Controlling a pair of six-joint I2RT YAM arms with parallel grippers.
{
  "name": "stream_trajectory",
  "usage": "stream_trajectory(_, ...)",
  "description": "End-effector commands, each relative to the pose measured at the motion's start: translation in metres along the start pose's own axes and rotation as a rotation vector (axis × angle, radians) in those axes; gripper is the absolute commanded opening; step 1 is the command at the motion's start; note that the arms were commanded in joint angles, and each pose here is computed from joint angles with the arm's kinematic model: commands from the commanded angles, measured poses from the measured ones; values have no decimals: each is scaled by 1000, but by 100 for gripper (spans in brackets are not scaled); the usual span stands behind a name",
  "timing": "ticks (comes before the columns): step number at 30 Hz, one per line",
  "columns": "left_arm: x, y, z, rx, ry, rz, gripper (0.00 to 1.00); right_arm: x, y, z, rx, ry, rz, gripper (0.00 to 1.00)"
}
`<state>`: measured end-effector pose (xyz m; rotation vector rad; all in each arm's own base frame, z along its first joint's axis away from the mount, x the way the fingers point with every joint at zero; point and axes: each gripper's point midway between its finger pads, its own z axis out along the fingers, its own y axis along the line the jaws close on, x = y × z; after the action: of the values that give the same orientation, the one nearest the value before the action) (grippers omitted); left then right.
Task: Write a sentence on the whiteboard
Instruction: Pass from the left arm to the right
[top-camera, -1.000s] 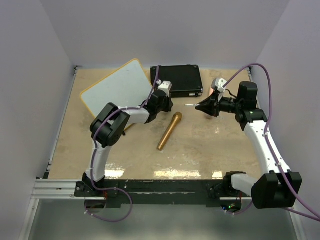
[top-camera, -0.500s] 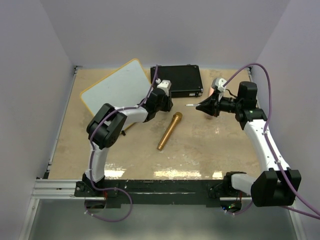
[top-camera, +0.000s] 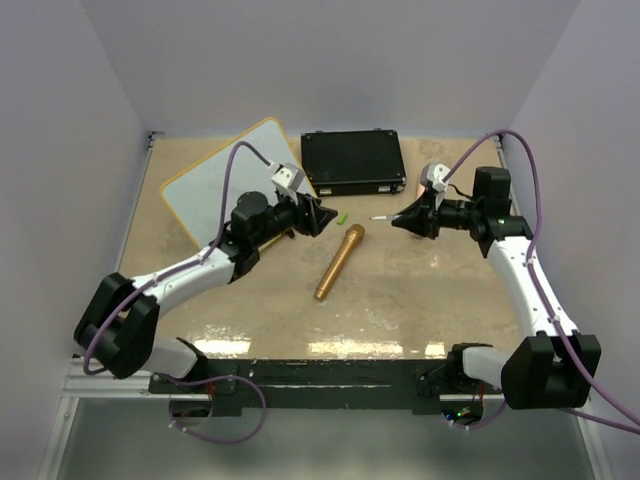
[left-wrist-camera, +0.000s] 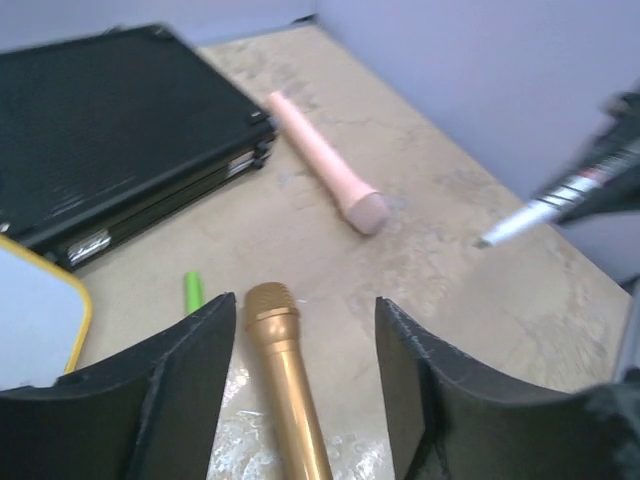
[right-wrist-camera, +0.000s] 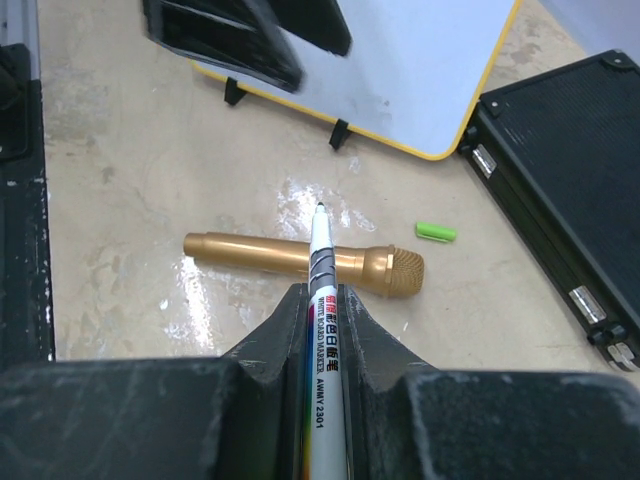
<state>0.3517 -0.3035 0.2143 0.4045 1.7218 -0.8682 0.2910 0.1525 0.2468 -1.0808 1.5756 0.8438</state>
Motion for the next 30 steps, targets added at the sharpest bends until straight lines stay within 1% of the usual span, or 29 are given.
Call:
stream_trajectory(1, -11, -61, -40, 328, -131, 240, 67, -2, 12, 0, -78, -21, -32, 0)
stream_trajectory(2, -8, -68, -45, 369, -149, 347, 69, -1, 13, 1, -89, -22, -51, 0)
stream_trajectory(3, -9, -74, -51, 387, -173, 409, 71, 0, 16, 1, -101, -22, -43, 0)
stream_trajectory(4, -1, -80, -56, 412, -176, 456, 77, 0, 17, 1, -108, -23, -45, 0)
stream_trajectory(5, -1, -82, -57, 415, -207, 598, 82, 0, 18, 0, -118, -29, -59, 0)
stream_trajectory(6, -3, -85, -59, 419, -227, 662, 86, 1, 21, 0, -128, -29, -56, 0)
stream_trajectory(7, -2, -89, -59, 429, -237, 748, 86, 1, 23, 1, -135, -29, -57, 0)
stream_trajectory(8, -6, -88, -57, 414, -244, 777, 87, 1, 24, 1, -144, -34, -77, 0)
stream_trajectory(9, -2, -86, -54, 405, -220, 793, 87, 3, 27, 1, -154, -28, -69, 0)
stream_trajectory(10, -14, -92, -50, 403, -246, 846, 87, 4, 29, 2, -161, -28, -72, 0)
stream_trajectory(12, -20, -91, -43, 370, -247, 882, 87, 6, 32, 4, -182, -25, -80, 0)
stream_trajectory(13, -27, -99, -40, 374, -269, 918, 87, 7, 33, 5, -189, -23, -80, 0)
stream_trajectory(16, -30, -110, -30, 389, -273, 944, 86, 10, 35, 9, -203, -15, -79, 0)
stream_trajectory(21, -7, -124, -7, 442, -196, 964, 82, 10, 37, 11, -216, -14, -85, 0)
stream_trajectory(26, 10, -137, 1, 481, -171, 970, 80, 10, 37, 11, -213, -11, -85, 0)
stream_trajectory(30, 14, -138, 14, 459, -141, 968, 70, 10, 37, 11, -216, -13, -82, 0)
